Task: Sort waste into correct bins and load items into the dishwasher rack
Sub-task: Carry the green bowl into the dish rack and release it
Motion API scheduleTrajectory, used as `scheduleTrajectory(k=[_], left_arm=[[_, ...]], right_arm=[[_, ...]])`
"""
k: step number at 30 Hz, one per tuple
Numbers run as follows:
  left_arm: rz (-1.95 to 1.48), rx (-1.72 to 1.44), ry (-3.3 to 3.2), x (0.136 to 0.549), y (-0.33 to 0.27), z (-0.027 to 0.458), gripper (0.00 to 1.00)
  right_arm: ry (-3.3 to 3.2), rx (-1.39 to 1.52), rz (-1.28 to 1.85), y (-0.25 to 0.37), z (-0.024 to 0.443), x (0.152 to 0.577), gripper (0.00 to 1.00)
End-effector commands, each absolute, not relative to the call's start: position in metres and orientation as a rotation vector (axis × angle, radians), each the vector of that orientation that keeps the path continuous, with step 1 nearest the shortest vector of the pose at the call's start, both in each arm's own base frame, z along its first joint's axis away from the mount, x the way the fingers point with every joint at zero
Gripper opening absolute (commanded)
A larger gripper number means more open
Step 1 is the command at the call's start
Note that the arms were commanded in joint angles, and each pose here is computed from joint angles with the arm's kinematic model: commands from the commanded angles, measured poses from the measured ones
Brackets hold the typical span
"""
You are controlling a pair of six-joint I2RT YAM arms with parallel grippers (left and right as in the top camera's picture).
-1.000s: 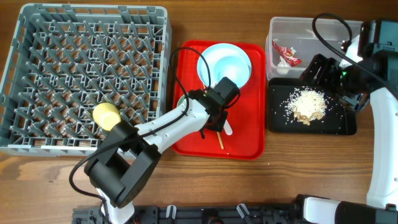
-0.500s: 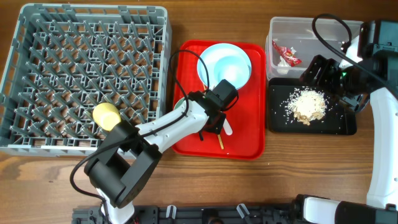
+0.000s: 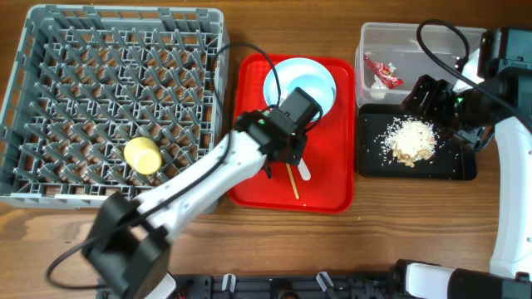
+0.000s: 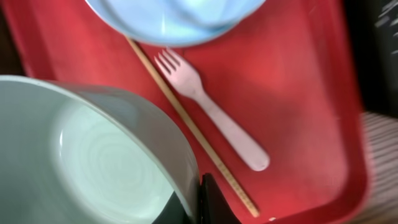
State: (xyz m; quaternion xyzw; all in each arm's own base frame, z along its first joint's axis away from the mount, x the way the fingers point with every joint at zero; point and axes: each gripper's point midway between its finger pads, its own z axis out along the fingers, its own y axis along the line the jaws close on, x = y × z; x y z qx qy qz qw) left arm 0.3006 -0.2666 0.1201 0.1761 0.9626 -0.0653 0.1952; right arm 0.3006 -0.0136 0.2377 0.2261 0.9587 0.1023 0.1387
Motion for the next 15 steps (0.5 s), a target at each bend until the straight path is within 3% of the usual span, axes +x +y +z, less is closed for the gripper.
scheduleTrajectory(k=[1, 9, 15], left_arm=[[-0.259, 0.418, 2.603, 0.312, -0.258, 0.165, 0.04], [-0.581, 0.233, 2.426, 0.346, -0.190, 0.248, 0.04], [-0.960, 0.074, 2.319, 0.380, -0.109, 0.267, 0.04]], right_arm=[[2.758, 0.637, 0.294, -0.015, 0.243, 0.301, 1.00], [2.762, 0.613, 0.290, -0.015, 0.243, 0.301, 1.00], [2.763, 0.611, 0.290, -0.015, 0.243, 0.301, 0.99]])
